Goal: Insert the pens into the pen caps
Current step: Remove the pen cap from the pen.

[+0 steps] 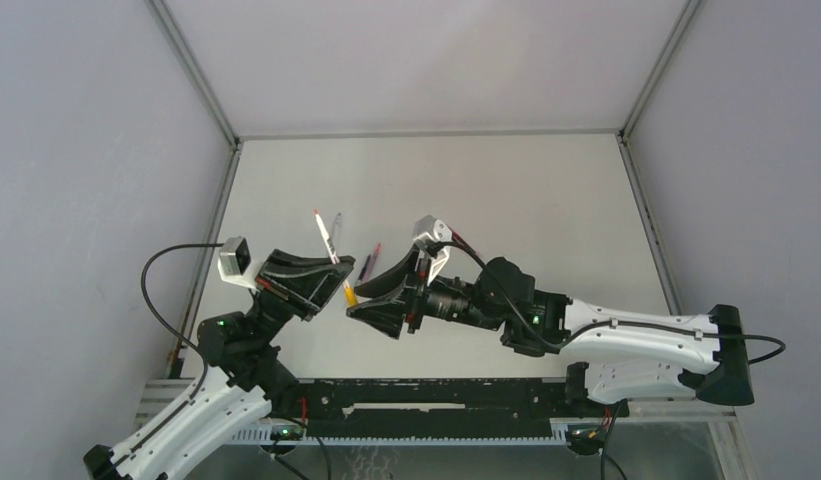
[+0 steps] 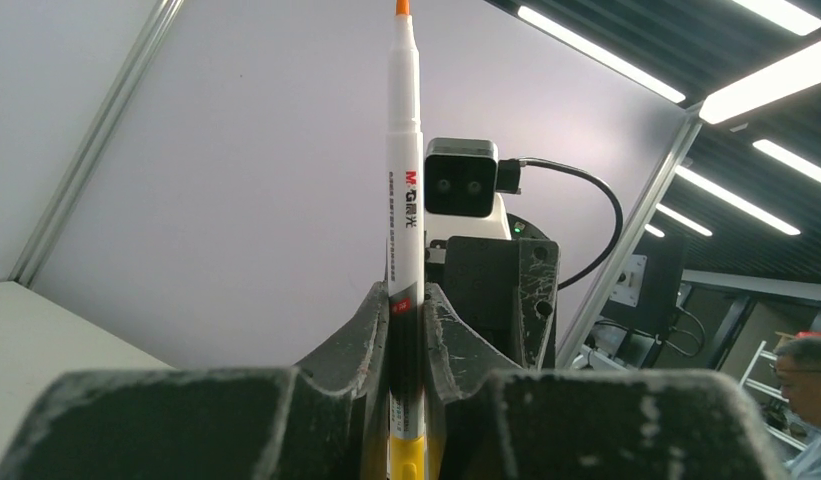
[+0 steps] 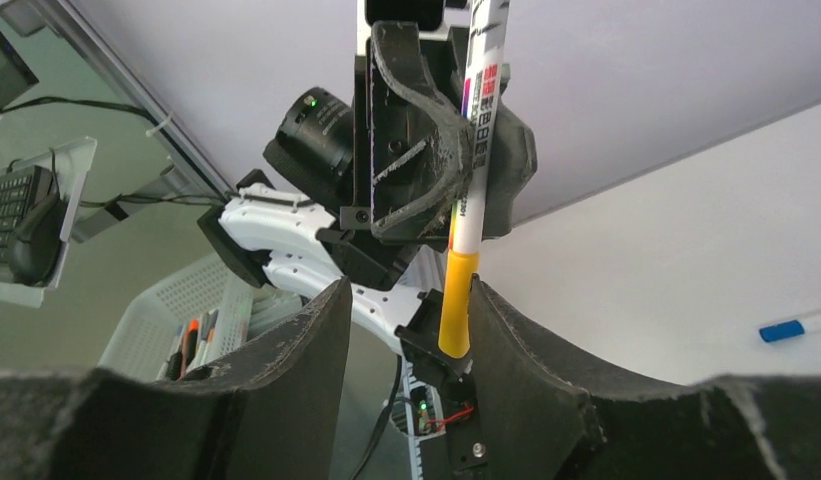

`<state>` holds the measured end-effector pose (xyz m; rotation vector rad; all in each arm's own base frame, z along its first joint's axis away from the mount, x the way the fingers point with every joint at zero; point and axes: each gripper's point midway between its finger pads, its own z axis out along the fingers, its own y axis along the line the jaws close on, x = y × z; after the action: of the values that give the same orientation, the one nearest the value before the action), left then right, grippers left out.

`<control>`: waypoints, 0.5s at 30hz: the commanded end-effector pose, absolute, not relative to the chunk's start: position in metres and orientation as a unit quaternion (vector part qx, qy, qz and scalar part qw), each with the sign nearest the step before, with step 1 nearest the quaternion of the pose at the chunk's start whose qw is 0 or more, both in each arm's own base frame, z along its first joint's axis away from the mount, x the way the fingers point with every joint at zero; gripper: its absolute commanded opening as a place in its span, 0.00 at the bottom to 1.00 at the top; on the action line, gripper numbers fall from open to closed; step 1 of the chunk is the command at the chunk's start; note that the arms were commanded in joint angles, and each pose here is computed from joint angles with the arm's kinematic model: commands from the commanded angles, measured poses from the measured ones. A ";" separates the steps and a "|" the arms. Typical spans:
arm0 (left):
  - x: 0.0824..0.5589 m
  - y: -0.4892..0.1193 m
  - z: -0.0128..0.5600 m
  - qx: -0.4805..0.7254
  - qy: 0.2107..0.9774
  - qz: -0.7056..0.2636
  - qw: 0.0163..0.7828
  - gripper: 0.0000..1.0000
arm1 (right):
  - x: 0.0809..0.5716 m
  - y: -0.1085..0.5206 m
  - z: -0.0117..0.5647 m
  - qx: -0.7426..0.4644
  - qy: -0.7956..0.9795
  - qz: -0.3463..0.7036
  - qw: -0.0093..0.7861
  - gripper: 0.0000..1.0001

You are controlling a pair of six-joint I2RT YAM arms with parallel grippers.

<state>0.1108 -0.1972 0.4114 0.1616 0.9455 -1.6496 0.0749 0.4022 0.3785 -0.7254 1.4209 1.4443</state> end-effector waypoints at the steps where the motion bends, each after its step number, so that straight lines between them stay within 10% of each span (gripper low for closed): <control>1: 0.094 -0.192 0.436 0.090 0.368 -0.721 0.580 0.00 | 0.067 0.410 0.384 -0.305 0.565 0.615 0.457 0.55; 15: 0.092 -0.194 0.433 0.096 0.369 -0.725 0.573 0.00 | 0.080 0.414 0.372 -0.294 0.586 0.605 0.452 0.45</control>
<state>0.1053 -0.2000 0.4111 0.1971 0.9430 -1.6691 0.0784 0.4150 0.3567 -0.7579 1.4855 1.4581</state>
